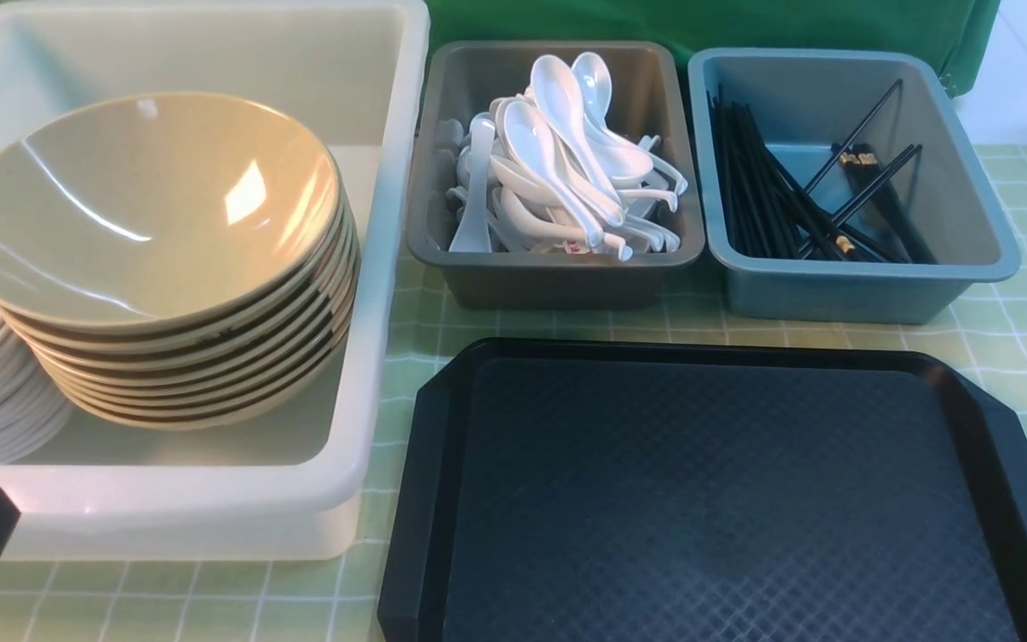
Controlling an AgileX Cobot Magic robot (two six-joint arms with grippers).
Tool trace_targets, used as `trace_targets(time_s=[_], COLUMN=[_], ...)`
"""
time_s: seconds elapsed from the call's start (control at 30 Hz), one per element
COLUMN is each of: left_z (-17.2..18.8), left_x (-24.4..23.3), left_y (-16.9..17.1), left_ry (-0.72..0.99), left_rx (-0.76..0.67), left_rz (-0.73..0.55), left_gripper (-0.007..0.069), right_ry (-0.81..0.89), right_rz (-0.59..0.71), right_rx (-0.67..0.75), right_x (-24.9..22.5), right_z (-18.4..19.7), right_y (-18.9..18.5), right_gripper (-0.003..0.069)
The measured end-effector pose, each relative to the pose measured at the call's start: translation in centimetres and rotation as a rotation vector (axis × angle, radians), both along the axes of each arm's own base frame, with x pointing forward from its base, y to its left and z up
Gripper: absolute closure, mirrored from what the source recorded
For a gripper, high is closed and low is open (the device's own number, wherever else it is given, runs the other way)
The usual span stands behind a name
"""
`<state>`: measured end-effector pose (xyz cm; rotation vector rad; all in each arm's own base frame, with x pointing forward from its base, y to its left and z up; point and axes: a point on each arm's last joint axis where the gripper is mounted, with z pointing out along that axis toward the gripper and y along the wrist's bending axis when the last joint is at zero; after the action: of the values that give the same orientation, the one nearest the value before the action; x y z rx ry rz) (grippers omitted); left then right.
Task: On green table put chopsticks spoon bowls plates into blue grey white boxes.
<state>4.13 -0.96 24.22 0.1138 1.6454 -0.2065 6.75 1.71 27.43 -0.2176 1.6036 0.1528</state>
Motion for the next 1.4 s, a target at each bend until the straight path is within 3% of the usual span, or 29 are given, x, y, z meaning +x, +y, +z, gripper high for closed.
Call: trace_targets(time_s=[0.27, 0.53, 1.23, 1.4], left_z=[-6.5, -6.6, -6.6, -6.6], left_x=[1.2, 1.2, 1.2, 1.2], left_y=[0.5, 0.6, 0.3, 0.3], left_ry=[0.188, 0.19, 0.191, 0.191], left_rx=[-0.033, -0.071, -0.064, -0.064], left_rz=[0.158, 0.186, 0.117, 0.117], left_gripper=[0.0627, 0.0627, 0.0627, 0.0627], right_ry=[0.0, 0.0, -0.001, -0.012], right_rz=[0.0, 0.0, -0.001, -0.093], right_rx=[0.0, 0.0, 0.0, 0.002], right_x=[0.0, 0.0, 0.0, -0.1], right_z=[0.0, 0.0, 0.0, 0.1], right_y=[0.0, 0.0, 0.0, -0.7], right_gripper=[0.0578, 0.0568, 0.0558, 0.055])
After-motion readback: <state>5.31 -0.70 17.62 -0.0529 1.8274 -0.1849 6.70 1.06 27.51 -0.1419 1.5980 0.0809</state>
